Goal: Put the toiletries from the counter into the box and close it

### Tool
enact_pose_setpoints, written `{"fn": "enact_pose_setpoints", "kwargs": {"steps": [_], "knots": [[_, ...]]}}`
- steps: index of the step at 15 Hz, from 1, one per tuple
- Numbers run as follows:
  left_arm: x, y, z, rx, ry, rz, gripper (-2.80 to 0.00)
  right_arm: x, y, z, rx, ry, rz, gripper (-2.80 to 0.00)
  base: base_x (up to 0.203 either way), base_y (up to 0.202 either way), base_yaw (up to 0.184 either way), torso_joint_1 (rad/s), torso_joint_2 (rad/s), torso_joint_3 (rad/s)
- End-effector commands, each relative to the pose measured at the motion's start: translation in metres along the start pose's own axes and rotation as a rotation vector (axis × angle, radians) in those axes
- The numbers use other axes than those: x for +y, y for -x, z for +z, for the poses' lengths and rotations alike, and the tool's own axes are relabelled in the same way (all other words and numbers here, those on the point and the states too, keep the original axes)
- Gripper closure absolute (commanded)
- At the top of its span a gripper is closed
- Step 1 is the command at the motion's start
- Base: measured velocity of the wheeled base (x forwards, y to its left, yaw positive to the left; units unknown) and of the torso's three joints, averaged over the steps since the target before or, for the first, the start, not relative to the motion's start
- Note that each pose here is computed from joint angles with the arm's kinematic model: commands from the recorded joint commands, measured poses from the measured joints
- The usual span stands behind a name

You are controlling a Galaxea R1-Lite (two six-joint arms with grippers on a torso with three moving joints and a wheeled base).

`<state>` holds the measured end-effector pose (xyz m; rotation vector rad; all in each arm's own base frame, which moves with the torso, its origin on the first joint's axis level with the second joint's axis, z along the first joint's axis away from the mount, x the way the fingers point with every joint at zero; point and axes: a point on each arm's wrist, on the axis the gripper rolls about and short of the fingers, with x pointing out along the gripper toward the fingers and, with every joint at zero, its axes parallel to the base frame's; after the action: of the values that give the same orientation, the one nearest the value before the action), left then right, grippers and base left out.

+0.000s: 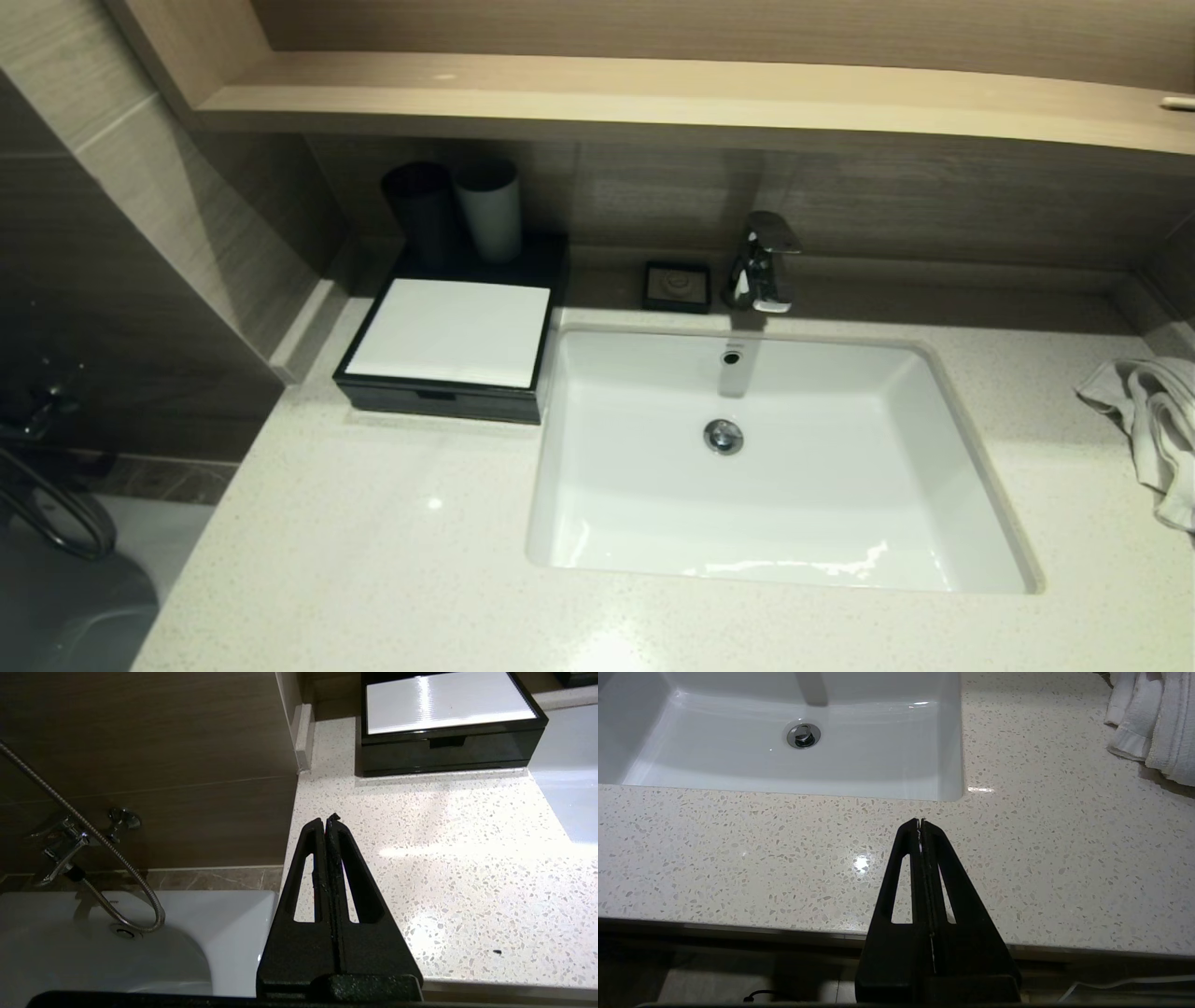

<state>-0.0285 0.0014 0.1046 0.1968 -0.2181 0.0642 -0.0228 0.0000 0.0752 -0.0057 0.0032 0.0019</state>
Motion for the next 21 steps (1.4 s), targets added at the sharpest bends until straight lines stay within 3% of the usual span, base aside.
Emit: {"fn": "enact_pose_setpoints", "kwargs": {"steps": [1, 10, 21], "knots": [[-0.002, -0.001, -0.01, 0.03, -0.003, -0.005, 0.0, 0.0, 0.0, 0.0, 0.0, 0.0, 0.0, 0.0, 0.0, 0.0, 0.0, 0.0, 0.0, 0.0], [-0.005, -0.001, -0.021, 0.134, 0.024, -0.068, 0.0, 0.0, 0.0, 0.0, 0.0, 0.0, 0.0, 0.0, 0.0, 0.0, 0.0, 0.0, 0.0, 0.0], [-0.006, 0.0, -0.022, 0.14, 0.039, -0.073, 0.0, 0.0, 0.0, 0.0, 0.0, 0.0, 0.001, 0.0, 0.0, 0.0, 0.0, 0.0, 0.0, 0.0]]}}
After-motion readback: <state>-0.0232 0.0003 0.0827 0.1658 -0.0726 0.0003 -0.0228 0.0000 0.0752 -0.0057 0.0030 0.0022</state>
